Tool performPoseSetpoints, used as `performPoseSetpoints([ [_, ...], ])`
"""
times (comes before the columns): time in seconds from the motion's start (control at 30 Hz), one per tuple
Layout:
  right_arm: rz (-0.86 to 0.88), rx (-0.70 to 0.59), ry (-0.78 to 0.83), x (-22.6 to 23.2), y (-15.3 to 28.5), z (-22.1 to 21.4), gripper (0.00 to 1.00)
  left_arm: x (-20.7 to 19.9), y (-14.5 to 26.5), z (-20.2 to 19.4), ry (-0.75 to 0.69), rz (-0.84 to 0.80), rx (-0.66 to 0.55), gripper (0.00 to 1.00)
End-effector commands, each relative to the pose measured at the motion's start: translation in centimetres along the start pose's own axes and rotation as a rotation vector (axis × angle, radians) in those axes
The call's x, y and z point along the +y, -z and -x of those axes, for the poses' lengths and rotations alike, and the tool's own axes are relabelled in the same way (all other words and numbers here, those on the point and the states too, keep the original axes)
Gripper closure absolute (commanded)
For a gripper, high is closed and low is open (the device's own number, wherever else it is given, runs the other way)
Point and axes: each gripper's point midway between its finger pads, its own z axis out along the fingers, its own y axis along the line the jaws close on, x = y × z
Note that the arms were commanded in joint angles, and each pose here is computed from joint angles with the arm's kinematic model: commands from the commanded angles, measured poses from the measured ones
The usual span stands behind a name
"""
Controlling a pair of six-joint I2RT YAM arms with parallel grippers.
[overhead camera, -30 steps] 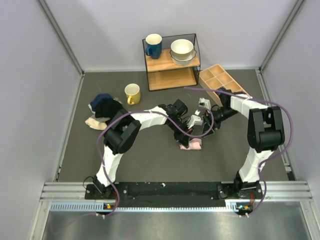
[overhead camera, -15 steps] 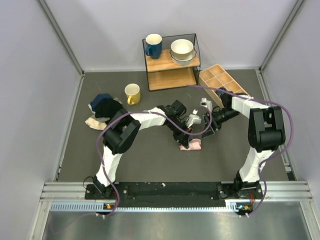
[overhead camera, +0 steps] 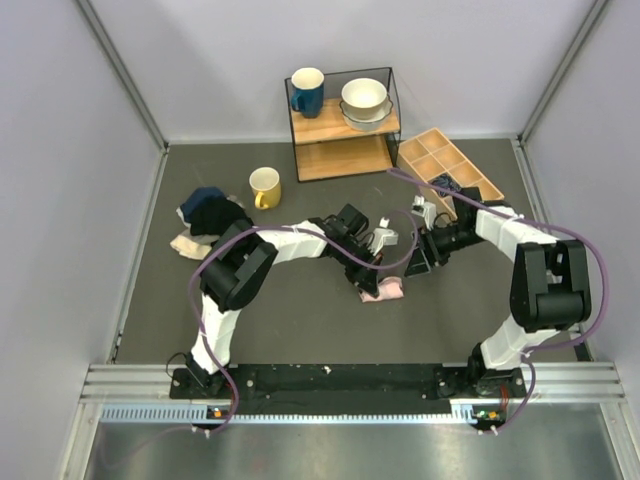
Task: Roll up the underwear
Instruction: Roll the underwear to the center of the board, then pick up the underwear from the center of the board.
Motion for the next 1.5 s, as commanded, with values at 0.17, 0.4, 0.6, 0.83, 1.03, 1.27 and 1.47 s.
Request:
performPoseSetpoints([
  [0.17, 0.049, -0.027, -0.218, -0.3, -2.2, -0.5, 0.34, 2.8, -3.0, -5.5, 0.137, 0.105, 0.096, 1.00],
  [0.4, 0.000, 0.020, -0.277, -2.0, -4.0, -1.1, 0.30, 2.9, -3.4, -5.8, 0.154, 0.103, 0.085, 1.00],
  [0.6, -0.005, 0.067, -0.291, -2.1, -5.2, -1.9, 0.30, 3.0, -3.6, -5.8, 0.162, 0.100, 0.079, 1.00],
  [0.83, 0.017, 0.127, -0.308, -1.7, -6.5, -3.1, 0.31, 3.1, -3.6, -5.8, 0.170, 0.103, 0.075, 0.99],
  [1.03, 0.028, 0.165, -0.308, -1.5, -7.1, -3.7, 0.37, 3.3, -3.6, -5.8, 0.174, 0.107, 0.072, 0.99],
  [1.27, 0.038, 0.187, -0.313, -1.5, -7.4, -4.0, 0.69, 3.8, -3.3, -5.7, 0.186, 0.121, 0.056, 0.96],
  [1.47, 0.065, 0.180, -0.304, -1.1, -7.3, -3.7, 0.97, 4.6, -2.3, -5.4, 0.185, 0.171, 0.028, 0.87],
])
